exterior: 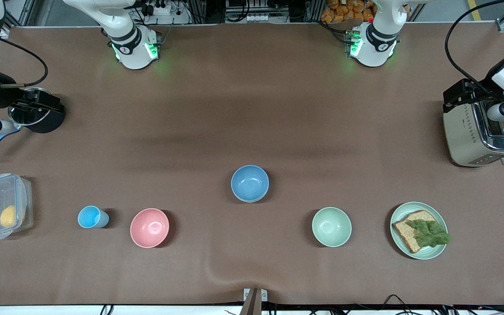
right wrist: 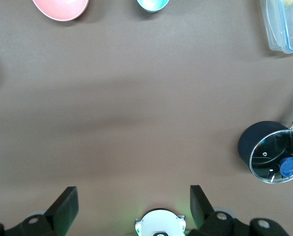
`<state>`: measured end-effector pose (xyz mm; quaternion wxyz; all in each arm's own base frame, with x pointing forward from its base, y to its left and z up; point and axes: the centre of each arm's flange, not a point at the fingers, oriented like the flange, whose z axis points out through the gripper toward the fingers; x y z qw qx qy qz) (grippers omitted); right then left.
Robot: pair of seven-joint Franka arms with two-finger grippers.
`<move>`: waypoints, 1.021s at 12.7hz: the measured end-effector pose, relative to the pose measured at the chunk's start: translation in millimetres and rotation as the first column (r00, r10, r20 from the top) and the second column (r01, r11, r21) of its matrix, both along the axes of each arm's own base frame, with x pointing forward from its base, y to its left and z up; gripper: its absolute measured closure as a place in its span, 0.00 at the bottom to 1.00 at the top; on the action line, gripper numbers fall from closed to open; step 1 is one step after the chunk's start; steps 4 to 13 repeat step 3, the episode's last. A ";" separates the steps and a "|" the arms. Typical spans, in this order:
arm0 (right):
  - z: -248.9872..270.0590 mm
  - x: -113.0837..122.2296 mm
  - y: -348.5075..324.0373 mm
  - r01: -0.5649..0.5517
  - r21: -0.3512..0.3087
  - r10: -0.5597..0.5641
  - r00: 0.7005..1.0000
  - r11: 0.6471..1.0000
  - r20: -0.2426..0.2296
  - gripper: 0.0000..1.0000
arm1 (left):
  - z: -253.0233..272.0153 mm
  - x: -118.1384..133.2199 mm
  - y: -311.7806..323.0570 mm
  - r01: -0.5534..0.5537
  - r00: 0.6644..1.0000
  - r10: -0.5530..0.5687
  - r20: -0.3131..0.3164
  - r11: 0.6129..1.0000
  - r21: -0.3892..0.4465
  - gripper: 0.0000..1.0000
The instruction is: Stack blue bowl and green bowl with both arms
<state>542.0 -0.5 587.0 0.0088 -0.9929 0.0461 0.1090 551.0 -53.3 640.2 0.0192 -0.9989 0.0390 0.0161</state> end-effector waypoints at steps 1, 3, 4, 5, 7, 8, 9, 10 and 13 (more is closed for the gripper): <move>0.0 1.8 0.0 0.000 0.000 0.000 1.000 1.000 0.007 0.00 | 0.0 0.0 0.0 0.000 1.000 0.000 0.000 1.000 0.000 0.00; 0.6 5.5 0.0 0.001 0.000 -0.001 1.000 1.000 0.028 0.00 | 0.0 0.0 -0.1 0.000 1.000 0.000 0.000 1.000 0.000 0.00; 0.6 5.5 0.0 0.001 0.000 -0.001 1.000 1.000 0.028 0.00 | 0.0 0.0 -0.1 0.000 1.000 0.000 0.000 1.000 0.000 0.00; 0.6 5.5 0.0 0.001 0.000 -0.001 1.000 1.000 0.028 0.00 | 0.0 0.0 -0.1 0.000 1.000 0.000 0.000 1.000 0.000 0.00; 0.6 5.5 0.0 0.001 0.000 -0.001 1.000 1.000 0.028 0.00 | 0.0 0.0 -0.1 0.000 1.000 0.000 0.000 1.000 0.000 0.00; 0.6 5.5 0.0 0.001 0.000 -0.001 1.000 1.000 0.028 0.00 | 0.0 0.0 -0.1 0.000 1.000 0.000 0.000 1.000 0.000 0.00; 0.6 5.5 0.0 0.001 0.000 -0.001 1.000 1.000 0.028 0.00 | 0.0 0.0 -0.1 0.000 1.000 0.000 0.000 1.000 0.000 0.00; 0.6 5.5 0.0 0.001 0.000 -0.001 1.000 1.000 0.028 0.00 | 0.0 0.0 -0.1 0.000 1.000 0.000 0.000 1.000 0.000 0.00; 0.6 5.5 0.0 0.001 0.000 -0.001 1.000 1.000 0.028 0.00 | 0.0 0.0 -0.1 0.000 1.000 0.000 0.000 1.000 0.000 0.00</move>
